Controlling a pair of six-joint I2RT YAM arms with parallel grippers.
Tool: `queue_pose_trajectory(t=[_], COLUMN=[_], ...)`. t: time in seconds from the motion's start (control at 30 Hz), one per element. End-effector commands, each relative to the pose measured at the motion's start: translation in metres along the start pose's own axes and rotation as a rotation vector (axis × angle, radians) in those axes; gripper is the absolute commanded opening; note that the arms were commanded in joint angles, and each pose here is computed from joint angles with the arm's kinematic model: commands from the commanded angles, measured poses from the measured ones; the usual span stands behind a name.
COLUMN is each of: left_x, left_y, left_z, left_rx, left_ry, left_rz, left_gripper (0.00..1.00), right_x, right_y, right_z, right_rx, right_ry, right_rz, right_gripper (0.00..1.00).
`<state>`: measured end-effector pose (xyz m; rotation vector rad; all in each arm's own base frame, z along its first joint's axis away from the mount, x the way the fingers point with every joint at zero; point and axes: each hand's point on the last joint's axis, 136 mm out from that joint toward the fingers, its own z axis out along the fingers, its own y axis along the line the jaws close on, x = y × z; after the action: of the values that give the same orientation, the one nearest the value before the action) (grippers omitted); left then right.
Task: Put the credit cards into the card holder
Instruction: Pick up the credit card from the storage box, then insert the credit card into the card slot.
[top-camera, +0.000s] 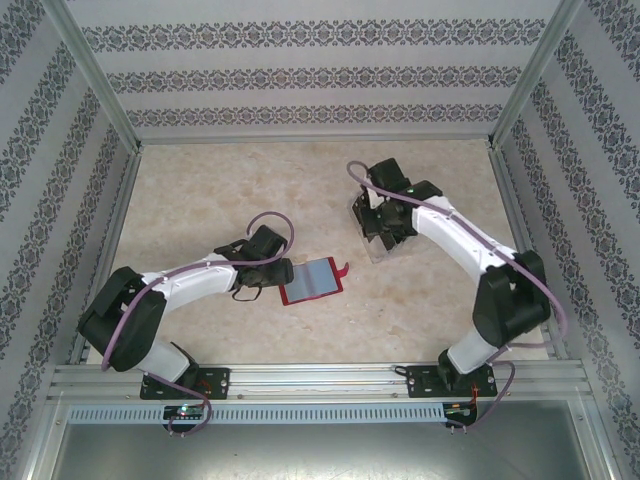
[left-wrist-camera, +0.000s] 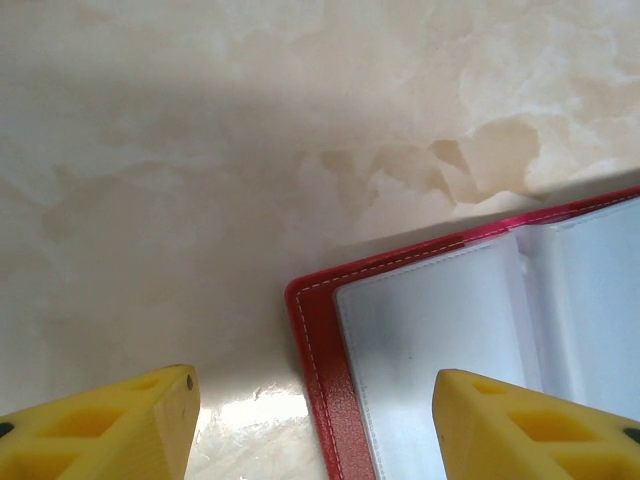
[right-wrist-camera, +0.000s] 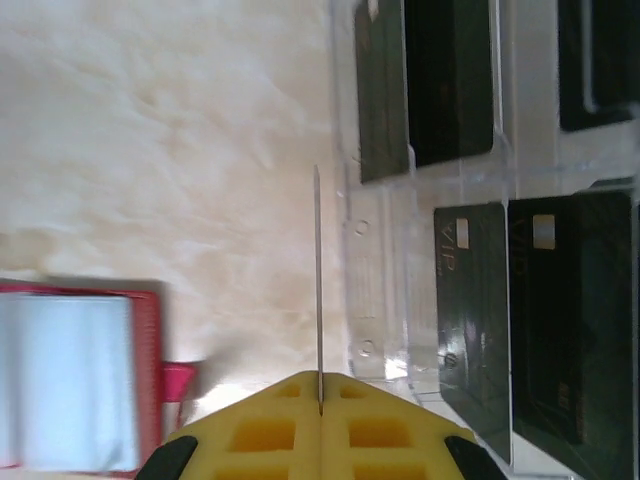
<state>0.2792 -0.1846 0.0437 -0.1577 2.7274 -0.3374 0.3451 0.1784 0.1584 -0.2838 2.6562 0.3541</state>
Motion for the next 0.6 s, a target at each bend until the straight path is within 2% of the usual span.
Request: queue_pose_trajectory(t=[0.0,0.1,0.3,0.57], left_x=[-0.002,-0.001,0.011,0.028], left_y=[-0.002,-0.005,-0.007,0.002], left_z=[-0.009,-0.007,-0.003,0.004], left_rx=[-0.02,-0.018,-0.042,-0.119], left_ry=[0.003,0.021,0.057,0.093], left_rz=[0.059,0.076,0.126,0.168], left_gripper=[0.64,0.64,0.64,0.64], right_x=[-0.006,-0.002,0.026,0.072], right_y=[0.033,0.056,0.084,0.112], right_z=[-0.016,-0.014,0.014,0.042], right_rx=[-0.192,-0.342,-0.499,-0.571], right_ry=[-0.063,-0.102,-0.094,-0.047], right_rz=[0.084,0.154,0.224,0.218], right_gripper=[0.0,0.0,0.0,0.0])
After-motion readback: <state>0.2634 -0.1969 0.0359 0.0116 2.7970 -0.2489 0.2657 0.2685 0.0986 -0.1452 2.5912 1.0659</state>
